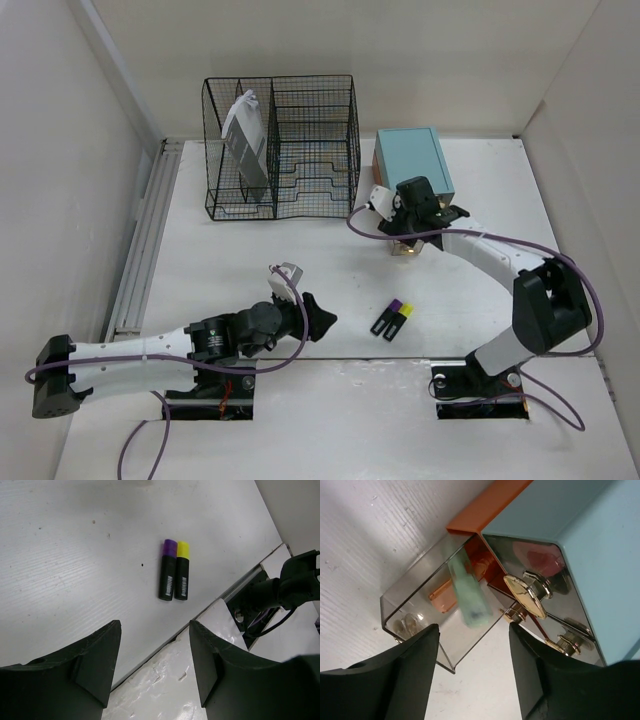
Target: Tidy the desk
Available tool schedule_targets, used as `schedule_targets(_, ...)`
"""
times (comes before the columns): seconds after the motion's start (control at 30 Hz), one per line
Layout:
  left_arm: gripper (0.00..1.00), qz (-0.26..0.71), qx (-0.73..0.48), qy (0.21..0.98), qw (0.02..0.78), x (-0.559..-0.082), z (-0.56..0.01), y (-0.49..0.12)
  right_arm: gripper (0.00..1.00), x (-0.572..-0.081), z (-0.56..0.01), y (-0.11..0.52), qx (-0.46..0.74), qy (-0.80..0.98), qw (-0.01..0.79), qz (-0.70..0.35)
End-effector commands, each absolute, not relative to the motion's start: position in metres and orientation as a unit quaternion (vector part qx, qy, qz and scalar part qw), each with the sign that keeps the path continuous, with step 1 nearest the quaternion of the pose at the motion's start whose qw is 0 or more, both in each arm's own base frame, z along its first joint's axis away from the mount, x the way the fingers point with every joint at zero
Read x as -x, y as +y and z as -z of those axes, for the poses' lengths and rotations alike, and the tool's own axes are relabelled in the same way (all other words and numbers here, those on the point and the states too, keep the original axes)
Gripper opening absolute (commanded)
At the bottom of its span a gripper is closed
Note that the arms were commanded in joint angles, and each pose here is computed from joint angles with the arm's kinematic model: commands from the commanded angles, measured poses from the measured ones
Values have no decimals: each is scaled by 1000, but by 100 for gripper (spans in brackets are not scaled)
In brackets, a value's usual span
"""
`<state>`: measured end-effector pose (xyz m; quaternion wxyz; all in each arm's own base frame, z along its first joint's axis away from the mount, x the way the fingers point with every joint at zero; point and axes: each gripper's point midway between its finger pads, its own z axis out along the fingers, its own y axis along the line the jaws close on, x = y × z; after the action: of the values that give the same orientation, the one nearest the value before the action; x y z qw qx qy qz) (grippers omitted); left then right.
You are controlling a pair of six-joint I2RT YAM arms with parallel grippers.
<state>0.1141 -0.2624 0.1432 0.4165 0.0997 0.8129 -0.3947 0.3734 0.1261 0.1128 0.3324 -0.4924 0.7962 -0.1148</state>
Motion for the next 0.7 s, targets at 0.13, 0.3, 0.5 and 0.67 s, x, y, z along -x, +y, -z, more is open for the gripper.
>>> schedule_targets(0.13,53,411,-93,805,418,-113,-149,-266,27,-376,-163,142,476,775,413,54)
schedule_targets(0.3,53,407,-94,807,417,-114,-146,-267,4,-321,-145,159,630,692,350,-50)
schedule_targets(0.5,53,411,-92,804,419,-114,-149,-268,0,-295,-109,147,677,683,264,-70)
schedule_targets(0.67,53,415,-91,802,420,-114,-153,-269,0,-311,-96,139,656,702,276,-30)
